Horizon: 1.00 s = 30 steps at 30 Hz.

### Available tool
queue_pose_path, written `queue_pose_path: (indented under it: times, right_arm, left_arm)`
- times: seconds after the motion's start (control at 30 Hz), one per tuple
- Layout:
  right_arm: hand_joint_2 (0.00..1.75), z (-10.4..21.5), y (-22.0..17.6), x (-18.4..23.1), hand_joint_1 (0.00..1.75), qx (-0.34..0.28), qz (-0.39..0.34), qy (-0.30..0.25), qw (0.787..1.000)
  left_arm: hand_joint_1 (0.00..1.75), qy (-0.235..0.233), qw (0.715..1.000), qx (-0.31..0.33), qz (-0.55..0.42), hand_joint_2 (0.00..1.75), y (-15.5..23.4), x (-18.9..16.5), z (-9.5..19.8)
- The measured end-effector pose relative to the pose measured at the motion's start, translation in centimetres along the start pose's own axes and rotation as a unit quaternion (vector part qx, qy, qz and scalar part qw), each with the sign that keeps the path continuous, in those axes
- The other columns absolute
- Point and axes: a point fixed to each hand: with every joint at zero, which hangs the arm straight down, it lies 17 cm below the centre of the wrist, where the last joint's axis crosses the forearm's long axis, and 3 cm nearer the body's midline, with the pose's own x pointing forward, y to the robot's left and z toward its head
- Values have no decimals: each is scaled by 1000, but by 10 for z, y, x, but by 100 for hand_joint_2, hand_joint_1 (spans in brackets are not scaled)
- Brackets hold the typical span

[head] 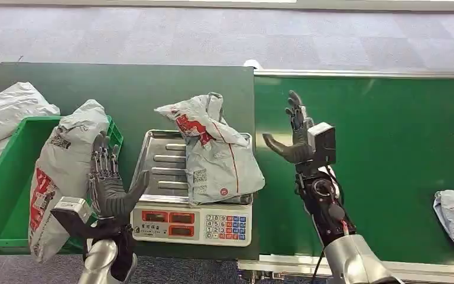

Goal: Moved the parcel from conveyor to table for the left to box.

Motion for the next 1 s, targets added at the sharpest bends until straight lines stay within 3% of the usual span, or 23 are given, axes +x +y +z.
queue_pose_path:
  times: [0.17, 0.37, 0.7, 0.83, 1.0]
  right_arm:
    - [175, 15, -73, 8, 0, -134, 48, -10, 990]
    - [175, 27, -101, 10, 0, -172, 72, -6, 983]
    - [175, 30, -109, 13, 0, -181, 76, -7, 980]
    - [175, 29, -105, -3, 0, -160, 109, 37, 980]
    - [175, 32, -76, -41, 0, -75, 174, 116, 975]
  left_arm:
    - [0, 2, 1000, -23, -11, 175, -10, -4, 2]
    - [0, -1, 998, -52, -27, 175, -28, -7, 2]
    - [0, 0, 998, -60, -33, 175, -33, -9, 2]
    - [0, -14, 993, -88, -78, 175, -44, -8, 3]
    - [0, -22, 977, -154, -143, 175, -71, -14, 7]
